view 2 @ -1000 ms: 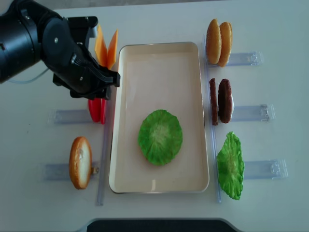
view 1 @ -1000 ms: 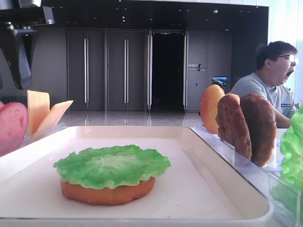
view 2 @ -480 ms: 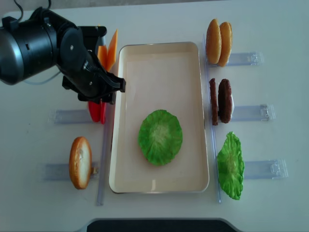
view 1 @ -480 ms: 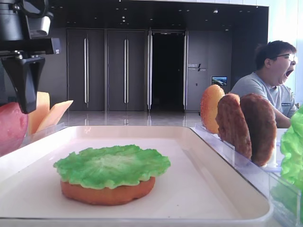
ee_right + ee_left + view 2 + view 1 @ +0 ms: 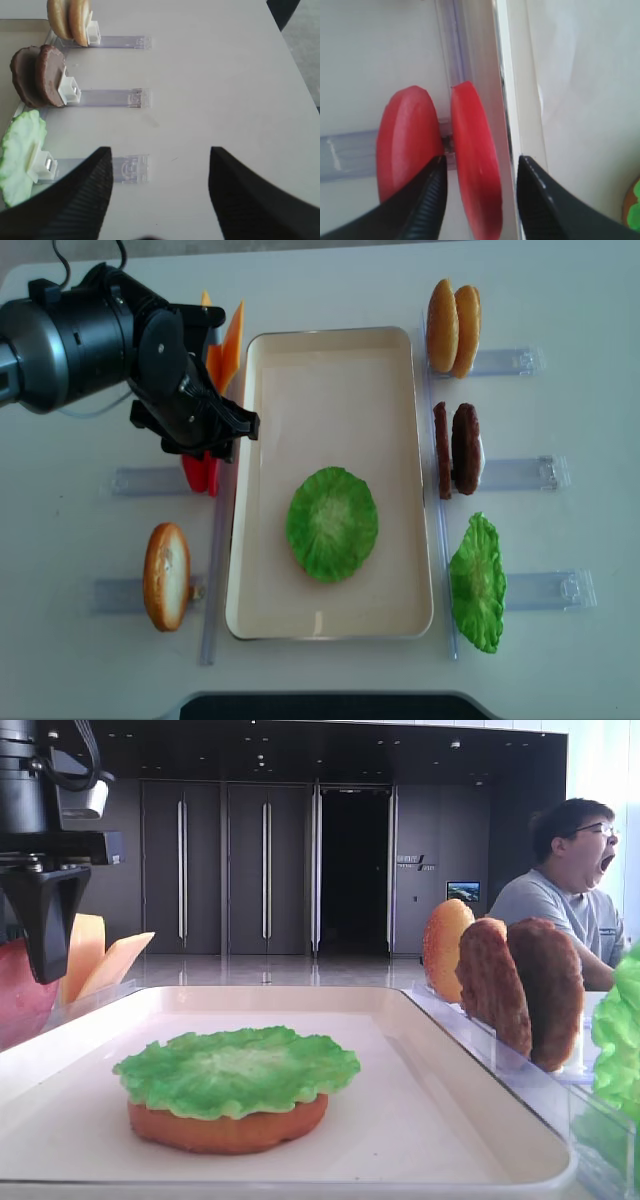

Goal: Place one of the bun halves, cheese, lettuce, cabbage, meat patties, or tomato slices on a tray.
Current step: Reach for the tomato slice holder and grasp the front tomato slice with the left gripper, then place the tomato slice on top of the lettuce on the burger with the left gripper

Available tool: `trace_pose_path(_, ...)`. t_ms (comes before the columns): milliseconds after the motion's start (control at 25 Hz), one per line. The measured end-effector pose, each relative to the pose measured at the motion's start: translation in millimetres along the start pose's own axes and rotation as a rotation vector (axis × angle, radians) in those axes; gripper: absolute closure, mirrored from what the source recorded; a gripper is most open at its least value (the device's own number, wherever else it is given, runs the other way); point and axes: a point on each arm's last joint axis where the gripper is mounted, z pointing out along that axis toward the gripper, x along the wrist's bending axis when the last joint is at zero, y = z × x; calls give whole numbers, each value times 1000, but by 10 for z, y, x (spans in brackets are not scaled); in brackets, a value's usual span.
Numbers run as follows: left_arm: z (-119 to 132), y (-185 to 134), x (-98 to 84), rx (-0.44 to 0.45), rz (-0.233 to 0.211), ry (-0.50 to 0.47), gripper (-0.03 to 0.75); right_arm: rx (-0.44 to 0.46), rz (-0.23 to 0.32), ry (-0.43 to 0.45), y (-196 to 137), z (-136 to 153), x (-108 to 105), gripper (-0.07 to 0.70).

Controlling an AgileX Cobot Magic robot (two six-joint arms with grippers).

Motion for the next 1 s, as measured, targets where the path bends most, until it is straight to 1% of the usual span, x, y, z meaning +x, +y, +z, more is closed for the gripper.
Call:
trace_pose_path(200,0,0,4,0,4,4,362,0,0,0,0,0,0,227)
trace_pose_path(280,0,-3,6,3,5,7,386,0,0,0,0,0,0,227)
trace_pose_path(440,0,-20,15,22,7,16,482,0,0,0,0,0,0,227)
trace_pose_path(600,-1,-26,19,29,8,21,601,0,1,0,0,0,0,227)
trace_pose_path(680,-1,-30,25,34,20,27,655,0,1,0,0,0,0,227)
trace_pose_path(760,-3,-29,27,35,32,30,665,0,1,0,0,0,0,227)
trace_pose_path(1000,-48,-29,34,32,34,30,665,0,1,0,0,0,0,227)
